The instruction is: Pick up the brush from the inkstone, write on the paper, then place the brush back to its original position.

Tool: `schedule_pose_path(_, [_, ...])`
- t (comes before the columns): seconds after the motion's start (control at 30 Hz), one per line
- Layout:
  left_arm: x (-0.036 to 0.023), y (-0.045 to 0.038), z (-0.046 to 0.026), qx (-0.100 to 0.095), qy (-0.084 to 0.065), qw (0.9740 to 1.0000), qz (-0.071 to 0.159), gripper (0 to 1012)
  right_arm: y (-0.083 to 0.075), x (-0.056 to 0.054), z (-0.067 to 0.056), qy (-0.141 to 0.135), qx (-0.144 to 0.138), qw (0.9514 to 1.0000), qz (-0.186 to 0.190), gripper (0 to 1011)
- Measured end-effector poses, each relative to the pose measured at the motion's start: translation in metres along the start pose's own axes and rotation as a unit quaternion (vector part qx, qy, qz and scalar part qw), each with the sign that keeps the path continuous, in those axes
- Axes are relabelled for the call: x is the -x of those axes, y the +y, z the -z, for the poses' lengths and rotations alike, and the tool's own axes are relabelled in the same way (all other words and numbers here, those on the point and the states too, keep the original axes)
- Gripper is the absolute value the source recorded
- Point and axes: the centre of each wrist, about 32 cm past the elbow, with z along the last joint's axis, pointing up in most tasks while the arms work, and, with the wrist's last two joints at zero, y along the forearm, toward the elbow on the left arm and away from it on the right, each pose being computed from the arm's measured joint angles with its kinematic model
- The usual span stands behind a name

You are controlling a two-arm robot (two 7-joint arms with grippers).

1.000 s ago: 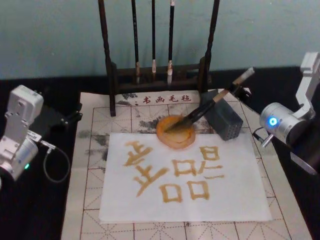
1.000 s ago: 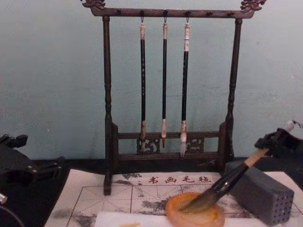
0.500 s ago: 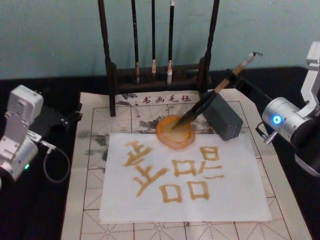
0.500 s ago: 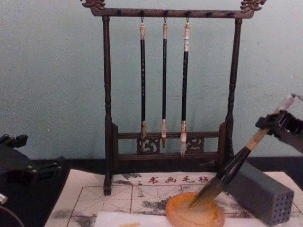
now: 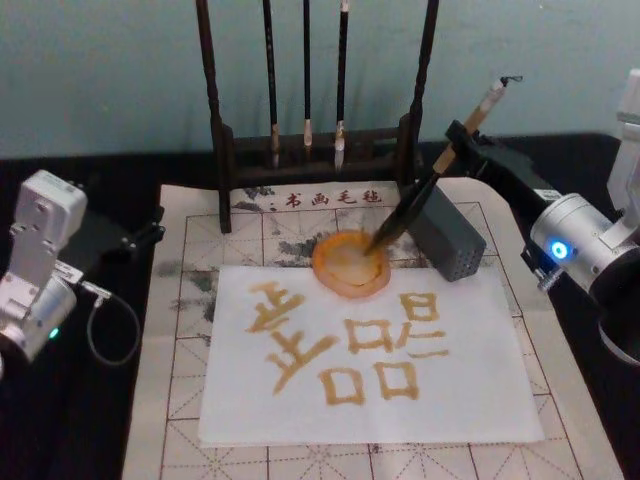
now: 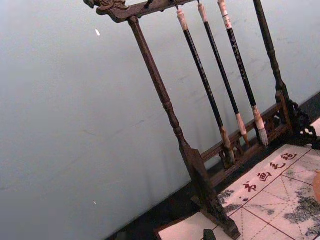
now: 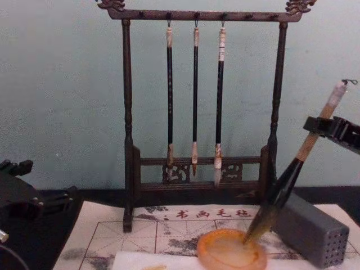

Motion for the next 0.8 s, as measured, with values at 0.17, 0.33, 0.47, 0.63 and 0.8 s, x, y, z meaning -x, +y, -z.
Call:
schedule_pose_path(0.17, [0.0,0.0,0.0,0.0,0.0,1.0,0.0,1001,-0.005,0.001,0.003,-0.036,-0.005,0.9992,-0.015,201])
schedule_pose_path(0.33, [0.0,0.0,0.0,0.0,0.0,1.0,0.0,1001,-0.01,0.001,0.005,-0.06,-0.009,0.9978,-0.025,201])
schedule_pose_path(0.47, [0.0,0.0,0.0,0.0,0.0,1.0,0.0,1001,-0.014,0.001,0.005,-0.078,-0.013,0.9964,-0.032,201])
schedule_pose_path(0.63, [0.0,0.0,0.0,0.0,0.0,1.0,0.0,1001,-0.017,0.0,0.004,-0.092,-0.018,0.9949,-0.037,201])
schedule_pose_path(0.8, [0.0,0.0,0.0,0.0,0.0,1.0,0.0,1001,-0.023,0.001,0.001,-0.103,-0.026,0.9934,-0.044,201])
